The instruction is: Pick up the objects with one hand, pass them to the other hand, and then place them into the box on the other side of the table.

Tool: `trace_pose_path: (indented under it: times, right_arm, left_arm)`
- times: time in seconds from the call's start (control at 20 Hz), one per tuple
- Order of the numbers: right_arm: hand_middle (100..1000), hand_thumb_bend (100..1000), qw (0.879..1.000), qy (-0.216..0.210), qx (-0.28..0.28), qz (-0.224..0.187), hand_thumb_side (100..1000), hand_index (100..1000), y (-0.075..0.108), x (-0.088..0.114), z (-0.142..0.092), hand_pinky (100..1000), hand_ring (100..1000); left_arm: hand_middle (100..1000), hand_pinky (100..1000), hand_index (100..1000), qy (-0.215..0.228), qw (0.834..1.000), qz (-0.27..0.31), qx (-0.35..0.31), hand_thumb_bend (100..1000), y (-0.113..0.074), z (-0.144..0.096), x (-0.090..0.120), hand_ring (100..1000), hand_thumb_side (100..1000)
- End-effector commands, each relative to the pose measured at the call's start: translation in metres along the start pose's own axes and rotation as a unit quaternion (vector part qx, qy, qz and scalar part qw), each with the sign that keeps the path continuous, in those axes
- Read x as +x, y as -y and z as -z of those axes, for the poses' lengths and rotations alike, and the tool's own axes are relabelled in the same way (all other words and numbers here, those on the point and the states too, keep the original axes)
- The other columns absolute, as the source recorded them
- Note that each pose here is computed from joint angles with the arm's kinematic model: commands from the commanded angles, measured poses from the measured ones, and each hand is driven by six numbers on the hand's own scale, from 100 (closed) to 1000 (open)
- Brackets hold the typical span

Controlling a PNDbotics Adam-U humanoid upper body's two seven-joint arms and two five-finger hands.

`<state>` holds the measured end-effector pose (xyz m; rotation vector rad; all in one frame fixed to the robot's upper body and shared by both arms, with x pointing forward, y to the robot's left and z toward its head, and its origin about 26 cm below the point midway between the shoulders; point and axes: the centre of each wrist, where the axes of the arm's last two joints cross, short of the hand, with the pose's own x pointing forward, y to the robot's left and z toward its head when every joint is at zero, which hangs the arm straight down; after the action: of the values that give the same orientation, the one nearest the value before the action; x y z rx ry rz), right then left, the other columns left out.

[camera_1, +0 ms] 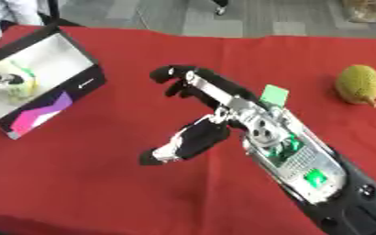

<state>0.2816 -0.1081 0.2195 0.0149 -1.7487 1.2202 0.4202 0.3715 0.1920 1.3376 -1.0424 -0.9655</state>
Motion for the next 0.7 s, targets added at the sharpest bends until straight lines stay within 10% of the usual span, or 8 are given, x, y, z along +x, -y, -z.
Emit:
trace_pose_path:
  times: [0.05, 0.35, 0.7]
  right_arm:
    - [859, 786, 1.000, 0.014, -0.013, -0.008, 189, 902, 0.008, 0.007, -0.003, 860, 822]
    - [862, 841, 0.999, 0.015, -0.029, -0.003, 238, 901, 0.014, 0.006, -0.005, 860, 823]
    - [867, 853, 0.997, 0.014, -0.069, -0.010, 248, 899, 0.035, 0.000, -0.013, 872, 828]
  left_arm:
    - [815, 814, 859, -0.011, 0.999, -0.005, 0.039, 816, -0.020, 0.001, -0.006, 787, 620]
    - [740, 742, 789, 0.022, 0.980, -0.137, 0.145, 816, -0.053, -0.026, 0.013, 680, 459]
    - [682, 688, 763, 0.099, 0.898, -0.389, 0.180, 859, -0.060, -0.062, 0.035, 615, 361]
